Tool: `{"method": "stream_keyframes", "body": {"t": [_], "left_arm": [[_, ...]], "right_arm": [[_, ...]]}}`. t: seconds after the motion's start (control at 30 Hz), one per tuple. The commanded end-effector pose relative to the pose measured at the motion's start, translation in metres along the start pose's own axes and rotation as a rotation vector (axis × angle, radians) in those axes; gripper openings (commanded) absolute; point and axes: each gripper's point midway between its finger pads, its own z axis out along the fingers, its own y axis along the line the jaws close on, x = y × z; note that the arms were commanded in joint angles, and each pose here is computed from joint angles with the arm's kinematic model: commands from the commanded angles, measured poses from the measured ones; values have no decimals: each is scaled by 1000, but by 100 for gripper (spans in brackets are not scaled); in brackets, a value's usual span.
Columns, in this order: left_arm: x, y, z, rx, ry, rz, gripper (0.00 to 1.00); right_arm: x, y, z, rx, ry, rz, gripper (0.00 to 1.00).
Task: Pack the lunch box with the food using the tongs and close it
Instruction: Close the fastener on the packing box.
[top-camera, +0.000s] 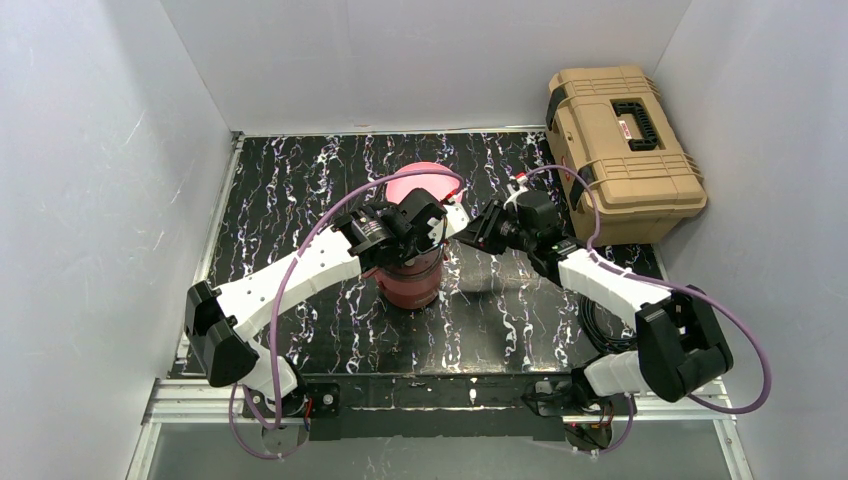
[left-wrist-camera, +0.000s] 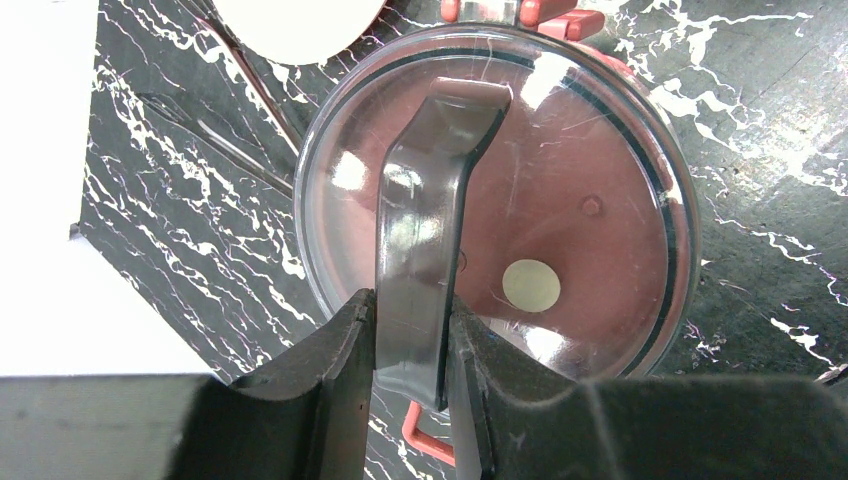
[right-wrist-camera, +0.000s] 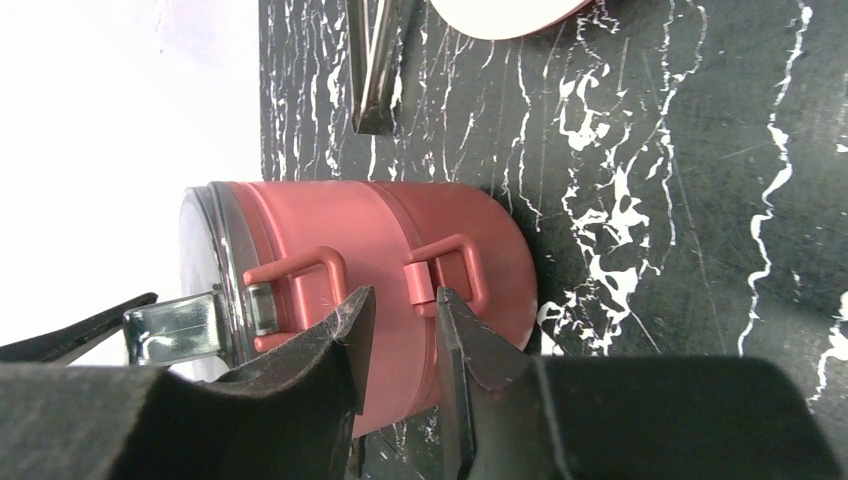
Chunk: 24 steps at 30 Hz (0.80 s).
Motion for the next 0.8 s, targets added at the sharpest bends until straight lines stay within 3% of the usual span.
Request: {"method": "stream_keyframes", "body": {"t": [0.0,0.53,0.77], "left_arm": [[43,-68,29,269,186,22,0],[44,-69,31,270,193,29,0],[42,-67,31,269,185,42,0]], "right_arm": [[-5,32,4,-110,-2,-33,37],[13,39,8,-128,46,-94,36],[12,31,19,-104,74,-262,36]]}}
